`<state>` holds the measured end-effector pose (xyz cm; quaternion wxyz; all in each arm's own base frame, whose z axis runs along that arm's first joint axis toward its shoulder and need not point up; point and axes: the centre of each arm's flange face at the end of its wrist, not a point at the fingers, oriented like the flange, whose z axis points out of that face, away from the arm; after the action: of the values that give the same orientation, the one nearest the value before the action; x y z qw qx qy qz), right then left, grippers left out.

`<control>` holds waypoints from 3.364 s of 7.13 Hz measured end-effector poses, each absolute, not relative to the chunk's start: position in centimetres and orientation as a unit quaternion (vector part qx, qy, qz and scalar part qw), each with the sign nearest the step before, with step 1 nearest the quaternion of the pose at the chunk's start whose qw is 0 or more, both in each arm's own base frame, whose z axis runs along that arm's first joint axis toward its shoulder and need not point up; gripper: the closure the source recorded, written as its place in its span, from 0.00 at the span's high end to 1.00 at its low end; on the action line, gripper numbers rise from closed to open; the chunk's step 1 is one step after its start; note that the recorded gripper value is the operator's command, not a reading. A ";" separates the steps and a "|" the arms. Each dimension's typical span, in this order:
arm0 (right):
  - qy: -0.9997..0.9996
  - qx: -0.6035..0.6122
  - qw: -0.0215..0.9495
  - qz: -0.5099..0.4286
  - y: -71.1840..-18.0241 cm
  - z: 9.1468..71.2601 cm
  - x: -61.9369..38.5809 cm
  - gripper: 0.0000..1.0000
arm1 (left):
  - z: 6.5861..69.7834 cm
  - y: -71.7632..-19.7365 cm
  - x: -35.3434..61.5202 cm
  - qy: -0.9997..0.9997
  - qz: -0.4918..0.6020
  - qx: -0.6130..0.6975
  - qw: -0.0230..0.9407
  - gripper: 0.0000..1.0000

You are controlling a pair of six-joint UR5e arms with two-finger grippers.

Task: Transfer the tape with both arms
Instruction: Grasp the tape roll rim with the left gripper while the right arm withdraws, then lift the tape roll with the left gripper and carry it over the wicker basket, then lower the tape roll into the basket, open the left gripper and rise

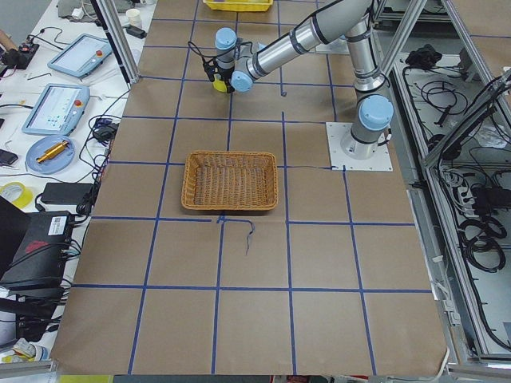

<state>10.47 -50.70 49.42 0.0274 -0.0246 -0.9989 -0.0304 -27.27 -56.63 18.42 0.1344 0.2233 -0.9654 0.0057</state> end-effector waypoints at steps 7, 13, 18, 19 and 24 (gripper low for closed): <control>-1.000 -0.007 0.026 0.009 -48.7 48.5 13.3 1.00 | 24.9 -60.4 -24.8 -0.989 0.001 0.127 0.077 0.00; -1.000 -0.006 0.022 0.012 -48.5 48.8 13.4 1.00 | 34.0 -62.2 6.7 -0.983 -0.091 -0.158 -0.033 0.00; -1.000 0.022 -0.004 0.018 -48.5 49.5 13.5 1.00 | 21.7 -56.5 24.0 -0.984 -0.060 -0.158 -0.051 1.00; -1.000 0.023 -0.004 0.019 -48.5 49.5 13.5 1.00 | 22.0 -56.2 23.4 -0.984 -0.055 -0.159 -0.057 1.00; -0.999 0.025 0.025 0.019 -48.4 49.5 13.0 1.00 | 40.8 -57.4 10.3 -0.980 -0.077 -0.176 -0.042 1.00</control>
<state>13.04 -48.43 49.54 0.0248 0.0246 -0.9992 0.0187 10.29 -57.36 40.83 -0.0418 -0.1762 -0.9805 -0.0769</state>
